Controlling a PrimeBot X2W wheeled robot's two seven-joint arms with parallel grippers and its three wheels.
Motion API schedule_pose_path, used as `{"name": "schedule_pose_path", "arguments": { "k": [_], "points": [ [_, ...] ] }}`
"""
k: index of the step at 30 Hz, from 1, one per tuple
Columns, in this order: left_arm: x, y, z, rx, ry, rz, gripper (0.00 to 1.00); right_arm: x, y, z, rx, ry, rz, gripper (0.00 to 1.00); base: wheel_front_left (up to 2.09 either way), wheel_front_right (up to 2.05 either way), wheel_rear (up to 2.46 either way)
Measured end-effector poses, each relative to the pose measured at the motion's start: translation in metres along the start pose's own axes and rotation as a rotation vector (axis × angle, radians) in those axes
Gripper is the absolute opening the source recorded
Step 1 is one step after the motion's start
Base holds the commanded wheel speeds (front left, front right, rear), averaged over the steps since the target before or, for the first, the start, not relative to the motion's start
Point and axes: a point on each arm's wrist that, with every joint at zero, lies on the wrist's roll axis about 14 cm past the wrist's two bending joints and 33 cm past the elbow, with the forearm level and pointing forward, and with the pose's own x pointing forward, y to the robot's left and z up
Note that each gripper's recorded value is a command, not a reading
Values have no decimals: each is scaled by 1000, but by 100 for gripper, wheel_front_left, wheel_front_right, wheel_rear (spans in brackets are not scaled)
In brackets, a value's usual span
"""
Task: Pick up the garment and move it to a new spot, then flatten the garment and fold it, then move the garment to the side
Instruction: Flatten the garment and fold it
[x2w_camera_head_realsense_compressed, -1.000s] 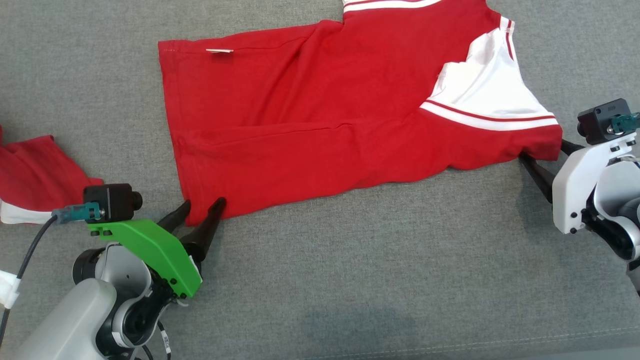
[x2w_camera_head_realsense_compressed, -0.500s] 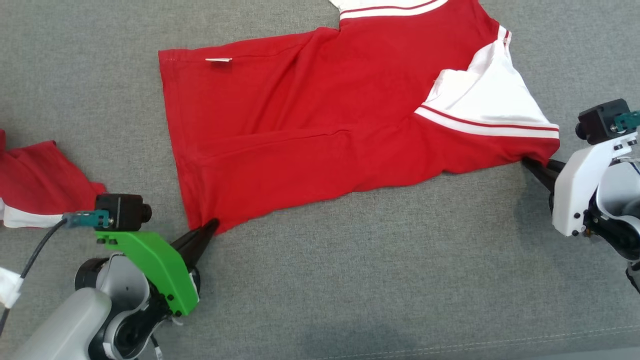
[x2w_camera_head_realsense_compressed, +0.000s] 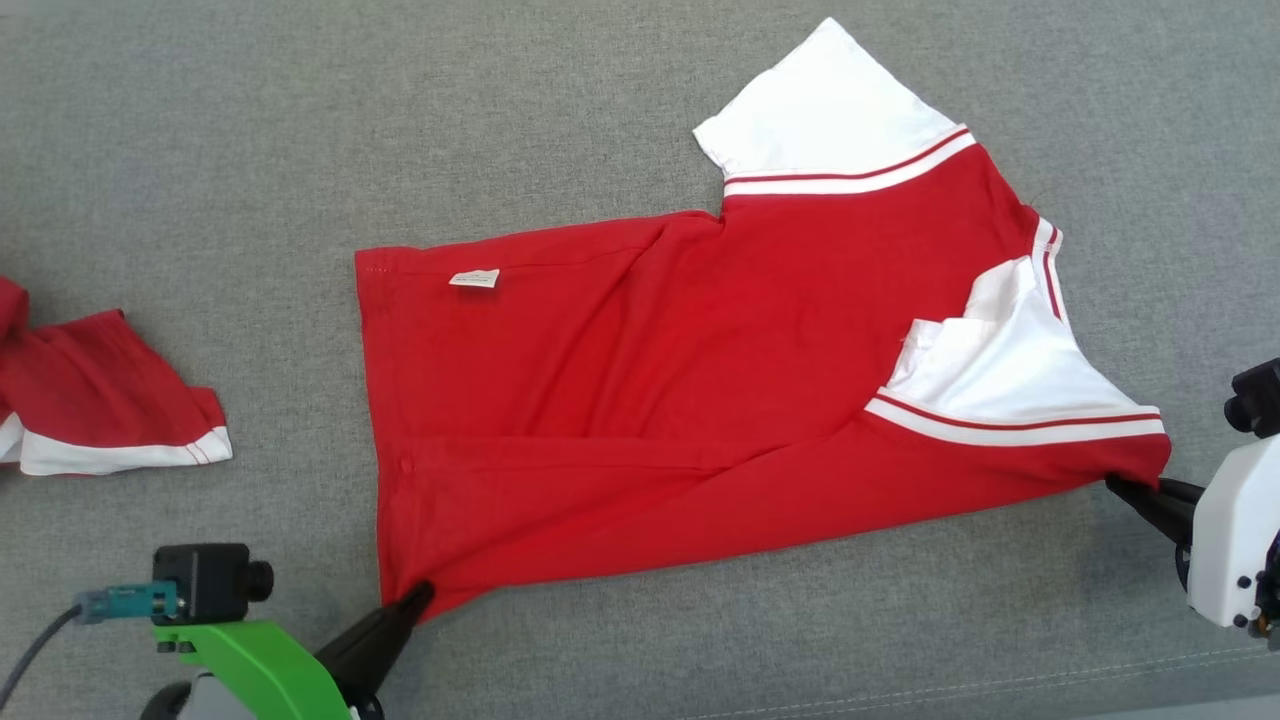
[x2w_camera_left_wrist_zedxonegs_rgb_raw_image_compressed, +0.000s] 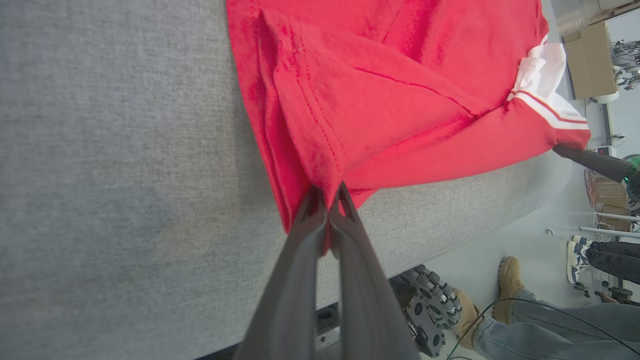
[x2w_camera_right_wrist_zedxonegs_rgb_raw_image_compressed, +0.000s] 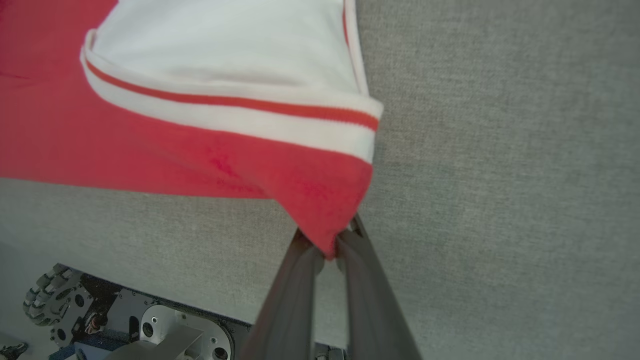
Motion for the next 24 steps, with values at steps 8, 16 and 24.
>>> {"name": "schedule_pose_path", "arguments": {
  "k": [8, 16, 24],
  "points": [
    [4, 11, -13, -31, -6, 55, 100, 4, 3, 2, 13, -29, -3, 100, 0, 0, 0],
    [0, 35, 79, 138, -173, 151, 100, -7, -3, 120, -98, -313, -46, 100, 0, 0, 0],
    [66, 49, 129, 145, -146, 170, 100, 69, 25, 218, -177, -486, -57, 100, 0, 0, 0]
  ]
}}
